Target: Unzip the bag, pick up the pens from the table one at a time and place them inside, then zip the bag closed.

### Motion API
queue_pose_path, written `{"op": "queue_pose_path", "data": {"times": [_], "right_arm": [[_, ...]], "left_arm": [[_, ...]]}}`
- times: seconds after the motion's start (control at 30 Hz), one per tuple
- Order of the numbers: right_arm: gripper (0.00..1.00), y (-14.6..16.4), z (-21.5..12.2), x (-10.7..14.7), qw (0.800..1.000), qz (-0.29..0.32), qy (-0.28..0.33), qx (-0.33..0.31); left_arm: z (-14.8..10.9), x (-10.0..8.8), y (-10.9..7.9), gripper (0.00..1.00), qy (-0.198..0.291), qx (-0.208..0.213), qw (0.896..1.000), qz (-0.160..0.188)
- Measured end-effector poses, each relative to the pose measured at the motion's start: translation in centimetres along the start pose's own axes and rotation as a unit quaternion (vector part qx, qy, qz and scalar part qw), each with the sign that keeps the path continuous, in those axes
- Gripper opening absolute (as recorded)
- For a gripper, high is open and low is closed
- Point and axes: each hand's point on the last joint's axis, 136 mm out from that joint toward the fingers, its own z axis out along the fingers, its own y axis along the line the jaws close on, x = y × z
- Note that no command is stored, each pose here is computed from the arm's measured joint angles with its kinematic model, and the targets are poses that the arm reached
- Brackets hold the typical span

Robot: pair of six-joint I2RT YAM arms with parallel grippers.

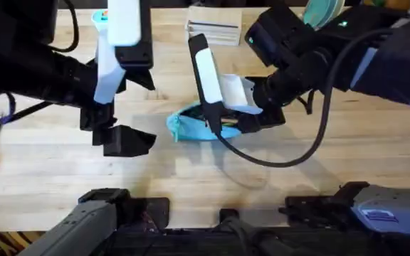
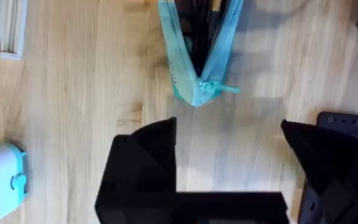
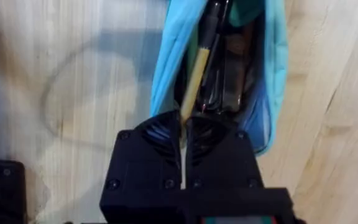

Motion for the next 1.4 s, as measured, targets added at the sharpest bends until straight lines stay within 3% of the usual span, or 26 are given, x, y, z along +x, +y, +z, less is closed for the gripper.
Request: {"op": "queue_pose_path", "data": {"times": [0.4, 0.7, 1.03, 1.07, 1.2, 1.23, 1.27, 1.4], "right_arm": [[0.033, -3.5, 1.5, -1.4, 0.998, -0.014, -0.026, 0.048], [0.033, -3.2, 5.2, -1.8, 0.999, -0.024, -0.017, 0.013], [0.037, -2.3, 5.7, -3.6, 0.998, -0.052, -0.025, 0.010], [0.300, -2.5, 5.7, -3.7, 0.998, -0.054, -0.026, 0.013], [0.878, -2.7, 5.7, -3.8, 0.998, -0.055, -0.029, 0.017], [0.963, -2.6, 5.7, -3.8, 0.998, -0.056, -0.028, 0.016], [0.989, -2.6, 5.7, -3.7, 0.998, -0.056, -0.028, 0.016], [0.996, -2.6, 5.7, -3.7, 0.998, -0.053, -0.028, 0.015]], "left_arm": [[0.0, 0.0, 0.0, 0.993, 0.000, 0.000, 1.000, 0.000], [0.0, 0.0, 0.0, 0.993, 0.000, 0.000, 1.000, 0.000], [0.0, 0.0, 0.0, 0.994, 0.000, 0.000, 1.000, 0.000], [0.0, 0.0, 0.0, 0.994, 0.000, 0.000, 1.000, 0.000], [0.0, 0.0, 0.0, 0.993, 0.000, 0.000, 1.000, 0.000], [0.0, 0.0, 0.0, 0.993, 0.000, 0.000, 1.000, 0.000], [0.0, 0.0, 0.0, 0.993, 0.000, 0.000, 1.000, 0.000], [0.0, 0.0, 0.0, 0.993, 0.000, 0.000, 1.000, 0.000]]}}
